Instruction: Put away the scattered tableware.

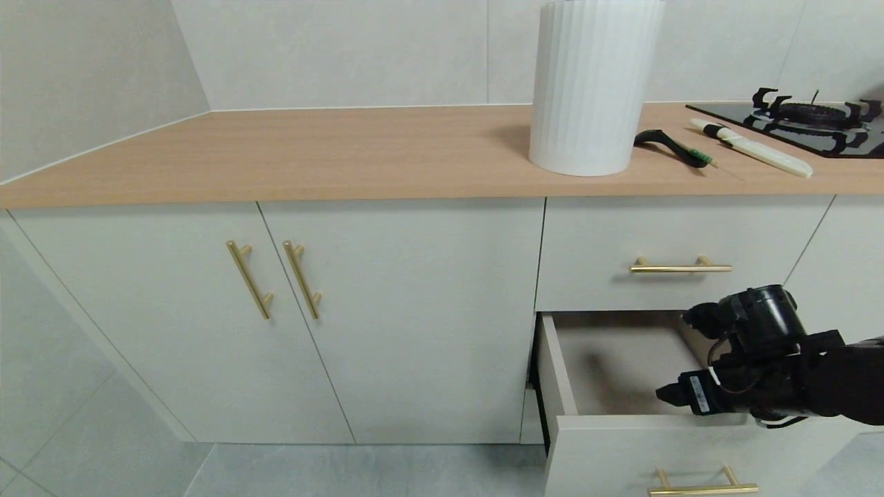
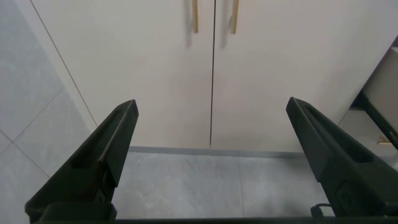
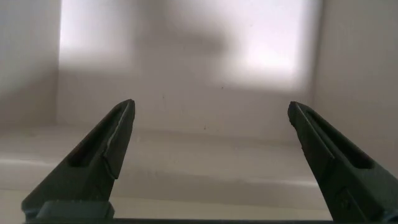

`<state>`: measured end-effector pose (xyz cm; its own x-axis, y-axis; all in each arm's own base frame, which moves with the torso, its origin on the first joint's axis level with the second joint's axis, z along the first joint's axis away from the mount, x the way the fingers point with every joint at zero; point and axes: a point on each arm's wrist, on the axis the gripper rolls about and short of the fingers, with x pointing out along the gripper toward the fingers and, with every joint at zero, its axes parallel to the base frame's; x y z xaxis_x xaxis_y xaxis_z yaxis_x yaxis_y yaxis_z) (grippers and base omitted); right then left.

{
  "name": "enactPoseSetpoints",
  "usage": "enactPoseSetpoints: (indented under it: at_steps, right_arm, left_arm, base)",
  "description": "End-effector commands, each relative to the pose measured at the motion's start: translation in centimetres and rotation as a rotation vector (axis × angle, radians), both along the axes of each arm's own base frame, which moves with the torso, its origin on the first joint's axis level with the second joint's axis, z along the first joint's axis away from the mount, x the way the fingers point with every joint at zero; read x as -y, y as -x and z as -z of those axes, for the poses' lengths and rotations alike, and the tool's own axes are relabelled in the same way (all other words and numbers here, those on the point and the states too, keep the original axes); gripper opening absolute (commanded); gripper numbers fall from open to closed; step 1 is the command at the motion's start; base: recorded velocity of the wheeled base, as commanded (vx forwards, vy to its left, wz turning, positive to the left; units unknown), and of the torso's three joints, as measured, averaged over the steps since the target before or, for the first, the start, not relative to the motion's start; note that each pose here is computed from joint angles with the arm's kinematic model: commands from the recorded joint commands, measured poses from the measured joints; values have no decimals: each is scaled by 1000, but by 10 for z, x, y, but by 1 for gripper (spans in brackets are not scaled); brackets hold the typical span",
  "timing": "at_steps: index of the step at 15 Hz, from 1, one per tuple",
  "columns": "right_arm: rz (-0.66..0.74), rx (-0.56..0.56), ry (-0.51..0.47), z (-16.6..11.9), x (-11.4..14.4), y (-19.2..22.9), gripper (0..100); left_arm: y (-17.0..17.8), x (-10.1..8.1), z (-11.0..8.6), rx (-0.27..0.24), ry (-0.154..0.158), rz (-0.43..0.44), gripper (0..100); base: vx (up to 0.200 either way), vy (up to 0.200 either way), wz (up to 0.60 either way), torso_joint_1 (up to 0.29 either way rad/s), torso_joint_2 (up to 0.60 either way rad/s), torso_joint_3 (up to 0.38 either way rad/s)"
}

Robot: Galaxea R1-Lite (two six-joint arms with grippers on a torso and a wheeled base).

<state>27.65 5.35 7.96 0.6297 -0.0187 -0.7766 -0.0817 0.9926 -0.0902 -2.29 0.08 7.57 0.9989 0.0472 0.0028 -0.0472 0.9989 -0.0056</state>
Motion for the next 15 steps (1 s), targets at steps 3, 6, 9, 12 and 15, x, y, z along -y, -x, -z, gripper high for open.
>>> enactPoseSetpoints:
  at_steps: [3, 6, 9, 12, 15]
  right_arm:
    - [-22, -47, 8, -25, -6, 7, 100]
    - [-43, -178, 37, -28, -9, 19, 100]
    - [-79, -291, 54, -29, -13, 28, 100]
    - [-101, -404, 74, -31, -15, 36, 100]
    - [-148, -501, 117, -31, -16, 44, 100]
  left_arm:
    - [0, 0, 0, 0, -1, 0, 100]
    - [0, 0, 0, 0, 1, 0, 100]
    - [0, 0, 0, 0, 1, 0, 100]
    - [0, 0, 0, -1, -1, 0, 100]
    - [0, 0, 0, 0, 1, -2, 100]
  base:
    - [0, 0, 0, 0, 0, 0]
    - [0, 0, 0, 0, 0, 0]
    - [0, 0, 0, 0, 0, 0]
    - [0, 0, 0, 0, 0, 0]
    - [0, 0, 0, 0, 0, 0]
